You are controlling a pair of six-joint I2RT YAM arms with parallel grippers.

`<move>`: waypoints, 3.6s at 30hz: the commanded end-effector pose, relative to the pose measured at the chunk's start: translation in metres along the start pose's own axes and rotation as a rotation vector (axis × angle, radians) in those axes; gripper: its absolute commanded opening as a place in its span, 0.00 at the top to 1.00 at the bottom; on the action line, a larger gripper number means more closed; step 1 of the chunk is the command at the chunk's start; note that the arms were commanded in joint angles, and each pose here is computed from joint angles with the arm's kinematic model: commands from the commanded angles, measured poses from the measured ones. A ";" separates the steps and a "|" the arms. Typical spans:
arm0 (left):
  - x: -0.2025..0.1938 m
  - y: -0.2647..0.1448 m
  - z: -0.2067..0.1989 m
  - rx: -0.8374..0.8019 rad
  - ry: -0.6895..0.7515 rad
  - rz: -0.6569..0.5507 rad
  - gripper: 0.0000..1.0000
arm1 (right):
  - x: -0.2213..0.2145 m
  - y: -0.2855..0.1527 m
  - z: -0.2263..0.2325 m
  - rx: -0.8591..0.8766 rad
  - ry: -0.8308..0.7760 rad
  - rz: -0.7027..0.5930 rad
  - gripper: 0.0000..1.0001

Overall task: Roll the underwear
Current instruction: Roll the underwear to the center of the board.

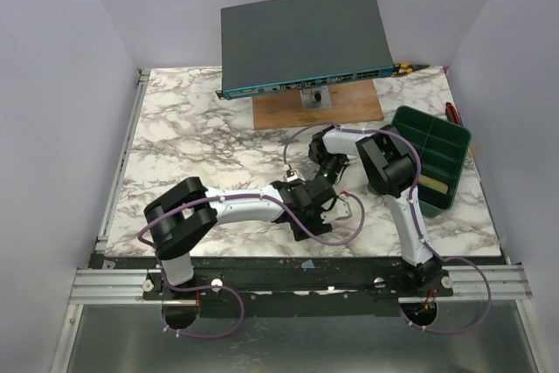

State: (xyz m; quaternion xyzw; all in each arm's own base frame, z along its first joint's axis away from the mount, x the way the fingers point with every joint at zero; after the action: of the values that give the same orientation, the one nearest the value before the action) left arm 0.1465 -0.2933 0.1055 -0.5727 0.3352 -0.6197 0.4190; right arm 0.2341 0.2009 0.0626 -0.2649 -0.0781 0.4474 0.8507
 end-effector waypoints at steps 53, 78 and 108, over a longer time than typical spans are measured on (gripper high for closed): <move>-0.061 0.033 0.063 -0.727 -0.763 -0.239 0.90 | -0.025 -0.087 0.015 -0.498 -0.385 -0.725 0.38; -0.081 0.056 0.079 -0.965 -0.999 -0.207 0.89 | -0.040 -0.058 0.053 -0.810 -0.743 -0.569 0.25; -0.085 0.060 0.081 -1.047 -1.063 -0.195 0.91 | -0.028 0.002 0.054 -0.934 -0.907 -0.288 0.31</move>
State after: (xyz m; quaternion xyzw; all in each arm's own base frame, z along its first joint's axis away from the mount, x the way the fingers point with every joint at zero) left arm 0.2420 -0.2486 0.0566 -0.9488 0.2811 -0.1175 0.0832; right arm 0.1978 0.1966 0.1184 -0.3725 -0.6374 0.3117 0.5982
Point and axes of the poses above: each gripper's point midway between its finger pads, its own y axis out along the fingers, its own z axis along the line the jaws close on, x = y × z, the point moved 9 cm from there along -y, back along the fingers, and after that the axes turned 9 degrees about y, right-handed, at the moved point
